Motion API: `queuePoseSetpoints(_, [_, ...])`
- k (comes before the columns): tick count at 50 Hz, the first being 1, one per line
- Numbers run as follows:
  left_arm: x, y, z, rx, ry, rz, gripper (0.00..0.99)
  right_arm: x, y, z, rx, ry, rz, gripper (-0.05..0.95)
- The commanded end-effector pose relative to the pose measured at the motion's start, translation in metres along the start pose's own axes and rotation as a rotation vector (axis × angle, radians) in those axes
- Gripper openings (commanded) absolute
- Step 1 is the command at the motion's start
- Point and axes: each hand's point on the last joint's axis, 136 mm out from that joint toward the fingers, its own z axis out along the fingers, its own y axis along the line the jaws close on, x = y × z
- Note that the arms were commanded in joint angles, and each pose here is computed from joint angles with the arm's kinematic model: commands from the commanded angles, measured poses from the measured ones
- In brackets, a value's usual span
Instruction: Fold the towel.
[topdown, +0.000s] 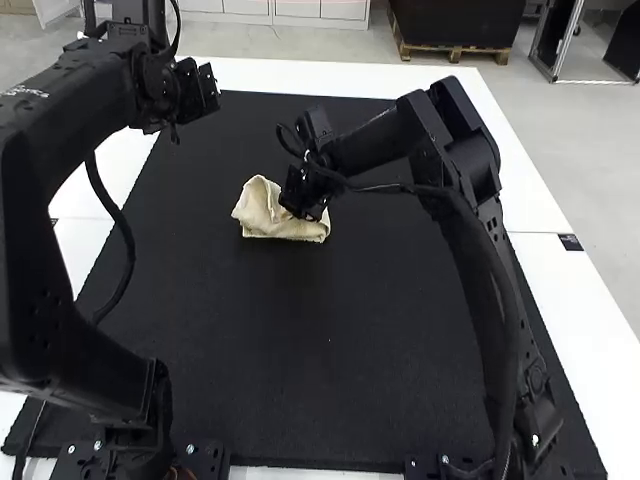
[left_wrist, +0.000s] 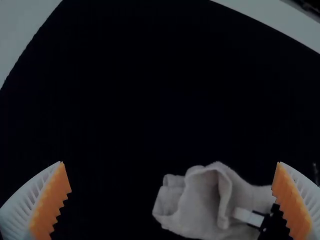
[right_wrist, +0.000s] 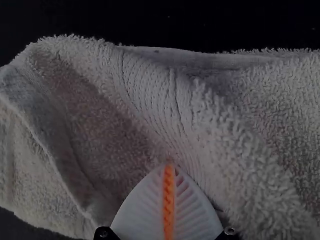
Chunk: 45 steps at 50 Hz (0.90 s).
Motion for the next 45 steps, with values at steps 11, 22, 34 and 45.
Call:
queuePoseSetpoints(11, [-0.002,0.003,-0.006,0.005,-0.016,-0.015,0.949,-0.004,0.040,-0.013,-0.062,-0.036,-0.043,-0.02])
queuePoseSetpoints(22, [-0.002,0.002,-0.006,0.006,-0.015,-0.015,0.949,-0.003,0.042,-0.008,-0.064,-0.034,-0.046,-0.02])
queuePoseSetpoints(34, [-0.001,0.003,-0.005,0.006,-0.014,-0.015,0.949,-0.005,0.044,-0.002,-0.068,-0.036,-0.048,-0.02])
queuePoseSetpoints(45, [0.000,0.003,-0.005,0.005,-0.011,-0.015,0.949,-0.004,0.042,-0.001,-0.064,-0.034,-0.047,-0.02])
